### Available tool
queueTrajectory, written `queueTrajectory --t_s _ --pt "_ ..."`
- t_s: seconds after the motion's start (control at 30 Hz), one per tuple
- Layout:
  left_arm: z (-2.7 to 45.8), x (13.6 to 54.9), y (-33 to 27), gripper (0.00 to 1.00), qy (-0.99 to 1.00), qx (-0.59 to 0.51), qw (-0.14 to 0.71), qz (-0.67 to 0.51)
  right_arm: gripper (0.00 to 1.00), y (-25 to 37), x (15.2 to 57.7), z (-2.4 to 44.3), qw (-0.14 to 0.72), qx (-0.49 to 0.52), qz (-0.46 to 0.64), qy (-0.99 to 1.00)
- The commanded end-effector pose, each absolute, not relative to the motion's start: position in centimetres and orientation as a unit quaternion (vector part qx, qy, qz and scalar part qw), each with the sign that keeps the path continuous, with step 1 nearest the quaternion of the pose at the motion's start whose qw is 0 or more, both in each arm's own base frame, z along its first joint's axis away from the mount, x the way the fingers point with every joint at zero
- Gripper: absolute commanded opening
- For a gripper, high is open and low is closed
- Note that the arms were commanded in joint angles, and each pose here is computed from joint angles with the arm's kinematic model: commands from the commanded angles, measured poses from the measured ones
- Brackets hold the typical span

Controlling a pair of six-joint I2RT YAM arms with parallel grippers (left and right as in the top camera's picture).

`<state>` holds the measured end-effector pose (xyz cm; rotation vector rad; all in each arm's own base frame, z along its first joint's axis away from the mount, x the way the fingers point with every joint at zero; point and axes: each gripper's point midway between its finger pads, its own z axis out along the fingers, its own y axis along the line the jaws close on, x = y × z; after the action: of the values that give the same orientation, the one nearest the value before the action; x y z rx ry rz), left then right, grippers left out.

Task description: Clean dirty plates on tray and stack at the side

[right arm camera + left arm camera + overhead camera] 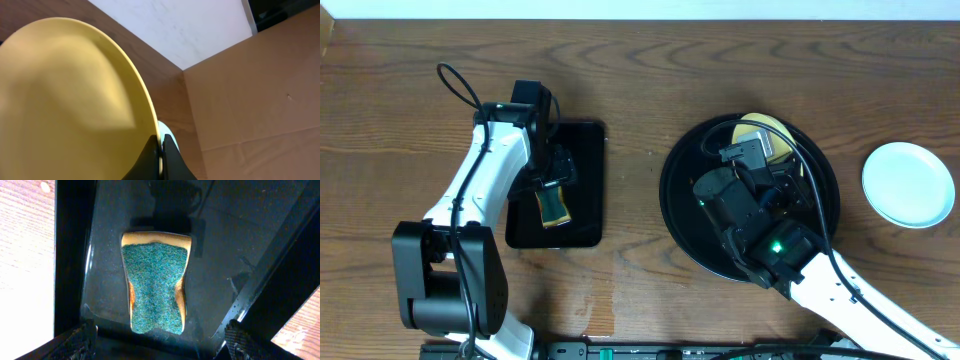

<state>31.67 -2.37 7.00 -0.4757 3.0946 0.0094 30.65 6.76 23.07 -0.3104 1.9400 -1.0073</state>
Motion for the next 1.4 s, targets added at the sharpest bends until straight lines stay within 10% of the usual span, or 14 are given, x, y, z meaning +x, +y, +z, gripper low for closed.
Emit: queueTrajectory --t_s 0.0,1.37 --pt "6.97 31.66 -2.14 0.83 0.988 -0.154 0.005 0.006 0.01 6.43 30.34 24.03 0.458 -0.114 -0.419 0.775" --pt "6.97 31.66 -2.14 0.83 0.988 -0.154 0.005 0.006 0.01 6.43 30.34 24.03 0.449 -0.130 -0.429 0.773"
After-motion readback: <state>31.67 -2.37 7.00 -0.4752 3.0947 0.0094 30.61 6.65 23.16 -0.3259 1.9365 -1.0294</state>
